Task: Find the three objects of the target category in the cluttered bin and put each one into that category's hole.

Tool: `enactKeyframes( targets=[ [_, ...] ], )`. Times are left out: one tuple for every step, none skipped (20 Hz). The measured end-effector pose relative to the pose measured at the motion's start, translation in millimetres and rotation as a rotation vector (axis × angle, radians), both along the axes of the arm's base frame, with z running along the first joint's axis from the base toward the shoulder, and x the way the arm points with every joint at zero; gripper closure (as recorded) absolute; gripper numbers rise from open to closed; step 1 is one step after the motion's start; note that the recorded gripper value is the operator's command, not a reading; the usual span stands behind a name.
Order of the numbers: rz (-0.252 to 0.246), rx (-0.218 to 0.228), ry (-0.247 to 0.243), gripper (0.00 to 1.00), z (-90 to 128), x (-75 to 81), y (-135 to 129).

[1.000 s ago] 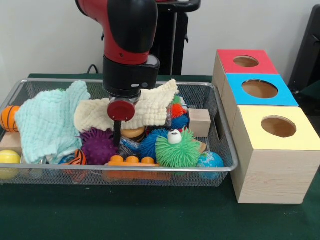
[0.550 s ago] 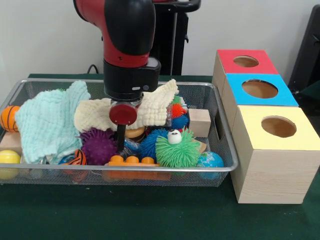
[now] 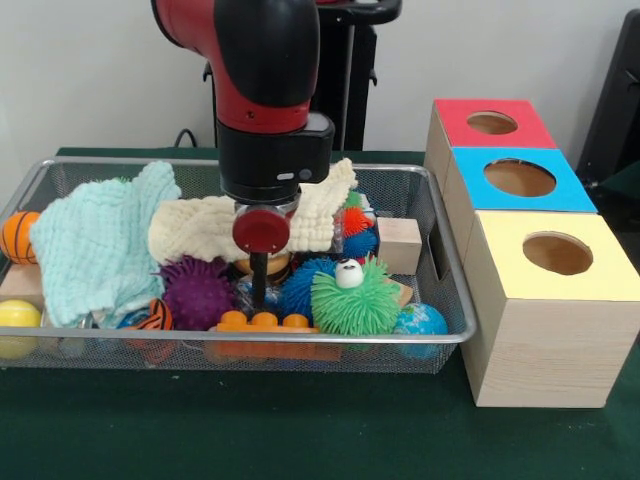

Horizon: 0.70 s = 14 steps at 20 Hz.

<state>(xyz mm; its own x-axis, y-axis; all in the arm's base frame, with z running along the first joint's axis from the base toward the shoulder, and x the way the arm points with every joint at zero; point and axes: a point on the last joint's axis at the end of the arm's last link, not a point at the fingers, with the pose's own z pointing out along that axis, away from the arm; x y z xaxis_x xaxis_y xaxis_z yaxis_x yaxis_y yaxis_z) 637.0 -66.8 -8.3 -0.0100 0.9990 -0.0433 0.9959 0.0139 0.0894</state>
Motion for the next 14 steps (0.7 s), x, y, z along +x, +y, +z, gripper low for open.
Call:
enactKeyframes(
  targets=[
    [0.0,0.004,-0.002,0.0,0.4,1.1,1.2],
    [0.0,0.007,-0.005,0.0,0.7,2.2,2.4],
    [0.0,0.012,-0.007,0.0,0.6,3.1,3.4],
    [-0.001,0.017,-0.008,0.0,0.2,3.9,4.2],
    [-0.001,0.022,-0.009,0.0,-0.3,4.6,5.0],
    [-0.004,0.029,-0.01,0.0,-1.4,5.0,5.3],
    [-0.007,0.037,-0.01,0.0,-2.5,5.4,5.6],
    [-0.011,0.041,-0.01,0.0,-3.1,5.1,4.7],
    [-0.014,0.045,-0.01,0.0,-3.8,4.9,3.7],
    [-0.017,0.048,-0.009,0.0,-4.5,4.2,2.9],
    [-0.019,0.05,-0.008,0.0,-4.7,3.8,2.5],
    [-0.02,0.051,-0.007,0.0,-5.0,3.4,2.1],
    [-0.02,0.052,-0.008,0.0,-5.0,3.5,2.0],
    [-0.019,0.051,-0.007,0.0,-4.9,3.4,2.2]
  ],
)
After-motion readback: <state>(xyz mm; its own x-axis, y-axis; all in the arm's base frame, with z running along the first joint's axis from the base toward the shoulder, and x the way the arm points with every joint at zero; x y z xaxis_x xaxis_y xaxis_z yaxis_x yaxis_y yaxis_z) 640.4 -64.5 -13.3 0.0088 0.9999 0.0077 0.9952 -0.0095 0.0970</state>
